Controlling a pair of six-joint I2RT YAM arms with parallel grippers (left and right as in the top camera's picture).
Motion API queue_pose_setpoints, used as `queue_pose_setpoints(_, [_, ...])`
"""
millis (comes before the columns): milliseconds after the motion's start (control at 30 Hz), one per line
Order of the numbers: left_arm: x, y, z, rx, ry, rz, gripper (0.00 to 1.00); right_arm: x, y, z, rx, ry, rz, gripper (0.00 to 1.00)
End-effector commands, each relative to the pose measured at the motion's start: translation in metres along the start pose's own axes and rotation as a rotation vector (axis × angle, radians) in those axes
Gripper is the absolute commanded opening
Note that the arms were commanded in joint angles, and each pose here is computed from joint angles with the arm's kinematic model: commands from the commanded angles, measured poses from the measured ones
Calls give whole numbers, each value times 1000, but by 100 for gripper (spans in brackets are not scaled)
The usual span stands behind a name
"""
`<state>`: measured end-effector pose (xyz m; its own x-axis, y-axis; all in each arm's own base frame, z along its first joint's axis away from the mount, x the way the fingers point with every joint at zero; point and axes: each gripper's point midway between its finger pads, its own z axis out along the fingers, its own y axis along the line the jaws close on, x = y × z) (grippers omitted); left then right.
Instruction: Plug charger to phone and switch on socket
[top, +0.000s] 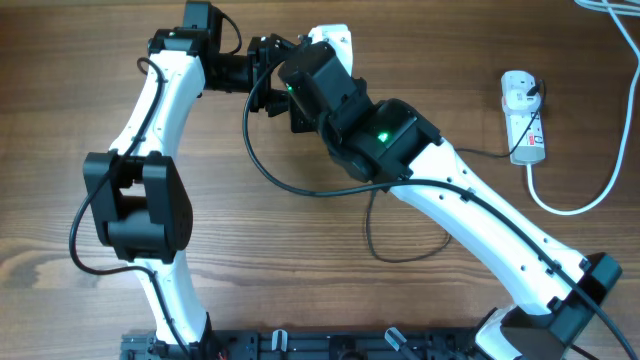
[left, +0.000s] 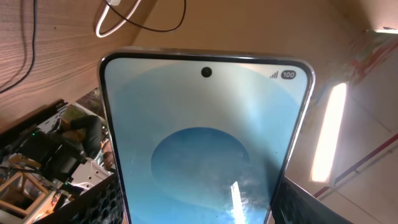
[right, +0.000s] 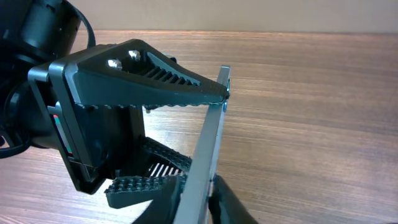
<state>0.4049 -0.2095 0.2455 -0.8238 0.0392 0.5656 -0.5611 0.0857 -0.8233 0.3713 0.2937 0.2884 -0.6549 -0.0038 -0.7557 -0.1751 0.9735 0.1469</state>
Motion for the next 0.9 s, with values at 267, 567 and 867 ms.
queue_pose_setpoints(267, [22,-18,-3,41,36,50,96,-16,0,-3,-5,-44,266,4])
queue_pose_setpoints(567, [22,-18,-3,39,34,50,90,-36,-30,-28,-22,-90,1062,4])
queue_pose_setpoints(867, [22,-18,-3,39,38,-31,80,-26,-19,-26,-54,0,1343,4])
